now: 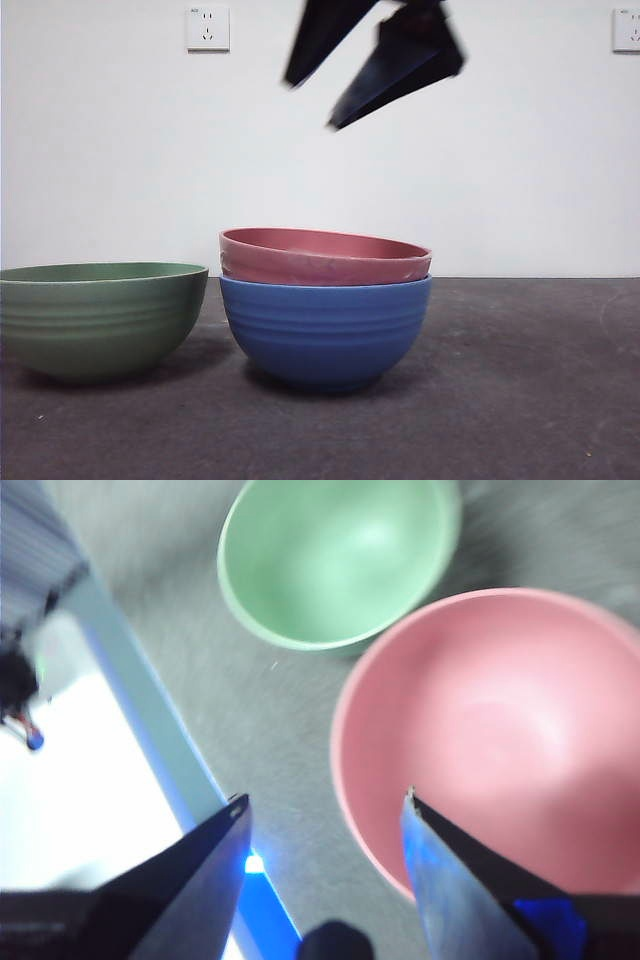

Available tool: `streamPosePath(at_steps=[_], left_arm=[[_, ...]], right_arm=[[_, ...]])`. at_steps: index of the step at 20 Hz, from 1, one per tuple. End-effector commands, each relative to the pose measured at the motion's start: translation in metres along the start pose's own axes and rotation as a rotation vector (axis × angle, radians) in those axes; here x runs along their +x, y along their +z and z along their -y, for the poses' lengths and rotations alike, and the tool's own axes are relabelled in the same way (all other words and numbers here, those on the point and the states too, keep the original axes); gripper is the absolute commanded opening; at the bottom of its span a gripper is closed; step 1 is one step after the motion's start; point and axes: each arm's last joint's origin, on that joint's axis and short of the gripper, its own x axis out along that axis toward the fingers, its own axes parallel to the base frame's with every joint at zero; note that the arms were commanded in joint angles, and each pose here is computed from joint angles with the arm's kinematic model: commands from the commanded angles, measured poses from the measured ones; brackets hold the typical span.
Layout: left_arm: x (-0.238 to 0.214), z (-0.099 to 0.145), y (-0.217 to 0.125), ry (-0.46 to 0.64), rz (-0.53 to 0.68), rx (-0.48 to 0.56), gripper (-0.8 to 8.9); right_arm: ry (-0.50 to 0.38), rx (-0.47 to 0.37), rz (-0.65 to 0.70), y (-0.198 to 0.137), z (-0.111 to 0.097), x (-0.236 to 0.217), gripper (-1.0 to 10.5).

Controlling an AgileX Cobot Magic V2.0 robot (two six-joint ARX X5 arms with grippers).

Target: Pick up the green bowl on the top,put the green bowl on the left,pick up the red bowl in the middle,put the red bowl on the right

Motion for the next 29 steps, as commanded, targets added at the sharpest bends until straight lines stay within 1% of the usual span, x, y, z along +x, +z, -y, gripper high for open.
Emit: streamPosePath(at_steps=[1,4,6,9,10,18,19,22,27,29], left_arm=[[-0.008,0.001,0.000,-0.004,0.029,-0.020,4.09],[-0.009,0.001,0.000,-0.005,0.031,-0.020,4.09],[-0.009,0.001,-0.001,-0.003,0.021,-0.021,4.09],[-0.008,0.001,-0.003,-0.001,0.002,-0.024,4.09],[-0.008,0.001,-0.003,0.000,0.000,-0.025,4.09],[-0.008,0.001,-0.003,0.000,-0.004,-0.025,4.09],[-0.008,0.001,-0.003,0.000,-0.004,-0.025,4.09],[-0.008,0.001,-0.004,0.001,-0.005,-0.025,4.09],[-0.008,0.001,-0.004,0.003,-0.007,-0.025,4.09],[-0.008,0.001,-0.004,0.004,-0.006,-0.025,4.09]], right_arm=[[0.001,-0.048,-0.072,0.004,-0.005,0.028,2.5],[-0.048,-0.094,-0.127,0.004,-0.010,0.050,2.5],[-0.054,-0.107,-0.149,0.004,-0.012,0.062,2.4],[-0.054,-0.120,-0.164,0.004,-0.013,0.077,1.5],[-0.053,-0.121,-0.163,0.004,-0.013,0.080,1.5],[-0.053,-0.110,-0.194,0.002,-0.007,0.097,1.5],[-0.054,-0.109,-0.198,0.002,-0.007,0.098,1.2],[-0.075,-0.114,-0.198,0.002,-0.006,0.099,-0.1],[-0.133,-0.130,-0.192,0.003,-0.005,0.097,-0.1],[-0.134,-0.140,-0.179,0.005,-0.006,0.093,-0.1]])
